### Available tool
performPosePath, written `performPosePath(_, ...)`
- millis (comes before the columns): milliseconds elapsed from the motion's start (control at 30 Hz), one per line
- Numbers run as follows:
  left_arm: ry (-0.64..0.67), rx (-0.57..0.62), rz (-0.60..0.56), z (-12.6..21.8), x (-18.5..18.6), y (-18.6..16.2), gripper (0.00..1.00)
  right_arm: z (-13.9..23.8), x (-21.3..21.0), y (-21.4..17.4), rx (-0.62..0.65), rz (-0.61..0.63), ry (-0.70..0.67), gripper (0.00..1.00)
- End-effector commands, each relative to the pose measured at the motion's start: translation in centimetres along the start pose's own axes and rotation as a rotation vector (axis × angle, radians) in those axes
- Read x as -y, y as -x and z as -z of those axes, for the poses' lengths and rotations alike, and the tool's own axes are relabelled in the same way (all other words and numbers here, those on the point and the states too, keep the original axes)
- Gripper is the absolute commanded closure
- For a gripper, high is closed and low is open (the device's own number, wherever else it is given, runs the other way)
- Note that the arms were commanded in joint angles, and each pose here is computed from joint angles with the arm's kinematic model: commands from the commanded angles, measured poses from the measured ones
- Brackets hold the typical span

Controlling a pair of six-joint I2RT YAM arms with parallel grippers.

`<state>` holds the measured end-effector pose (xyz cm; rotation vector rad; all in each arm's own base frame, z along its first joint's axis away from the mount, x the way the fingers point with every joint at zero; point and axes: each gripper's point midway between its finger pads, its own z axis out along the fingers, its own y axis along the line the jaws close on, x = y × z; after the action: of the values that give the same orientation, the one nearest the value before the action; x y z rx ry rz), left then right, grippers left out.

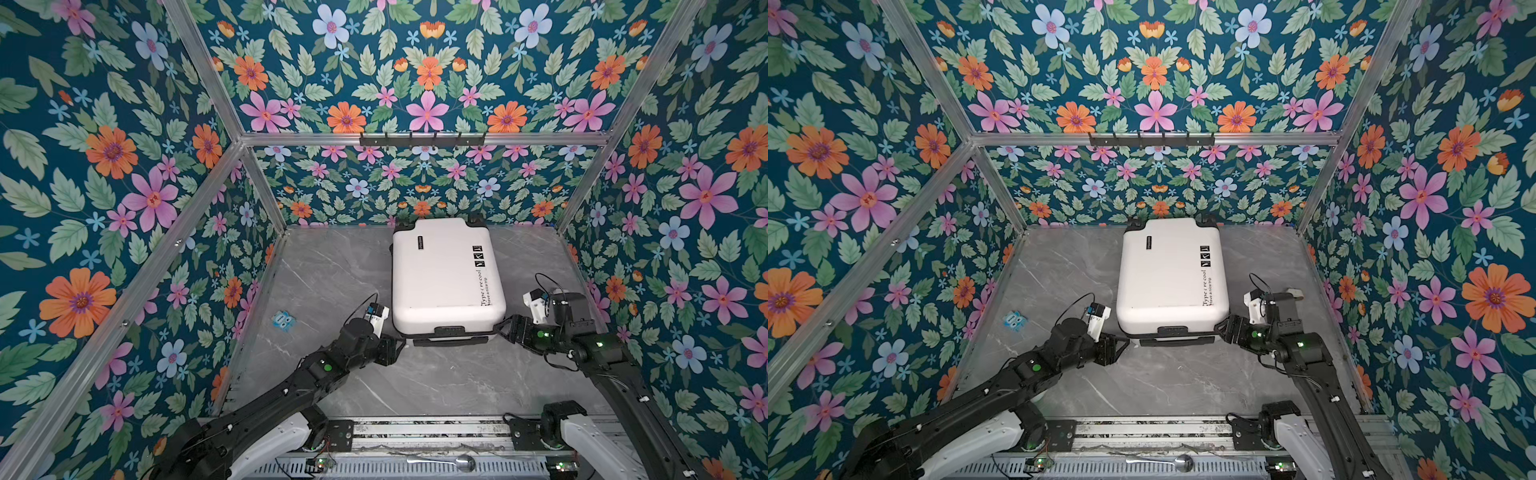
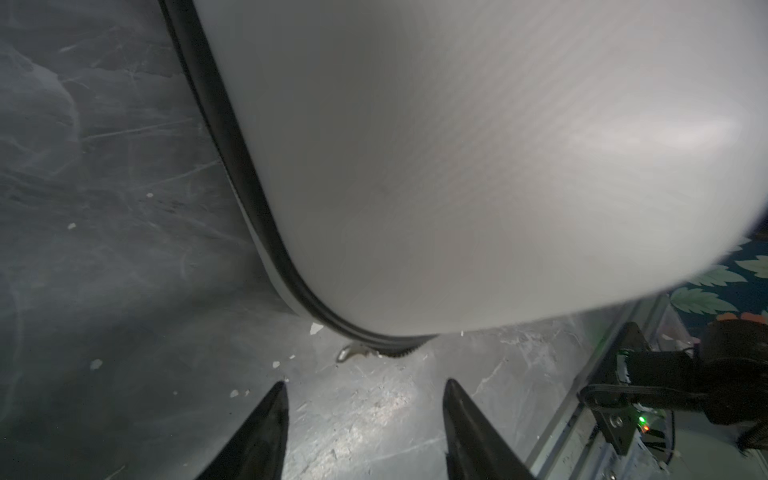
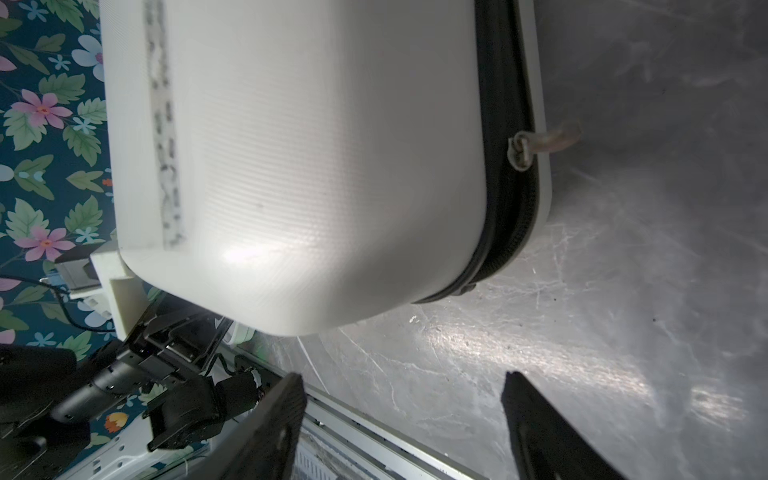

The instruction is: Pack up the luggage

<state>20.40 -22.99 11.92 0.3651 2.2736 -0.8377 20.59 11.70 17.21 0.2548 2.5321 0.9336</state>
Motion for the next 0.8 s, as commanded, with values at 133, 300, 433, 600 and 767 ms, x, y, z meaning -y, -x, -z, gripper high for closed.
performPosePath(133, -0.034, 0.112, -0.038, -1.2, 1.7, 4.0, 0.4, -1.3, 0.1, 2.2, 0.036, -0.023, -0.003, 0.22)
performPosePath(300, -0.012, 0.121, -0.06, -2.2, 1.9, 5.5, 0.39, -2.7, 0.2, 4.3, 0.049, -0.027, -0.026, 0.21)
performPosePath(433, 0.014, 0.132, -0.06, -2.9, 1.4, 7.0, 0.38, -3.1, 0.2, 6.3, 0.078, -0.033, -0.053, 0.16)
performPosePath(600, 0.043, 0.159, -0.026, -3.4, -0.1, 9.2, 0.38, -3.5, 0.1, 7.9, 0.073, -0.051, -0.087, 0.03)
performPosePath(767, 0.076, 0.18, 0.025, -3.7, -2.3, 10.7, 0.38, -4.2, 2.5, 8.0, 0.021, -0.172, -0.233, 0.01)
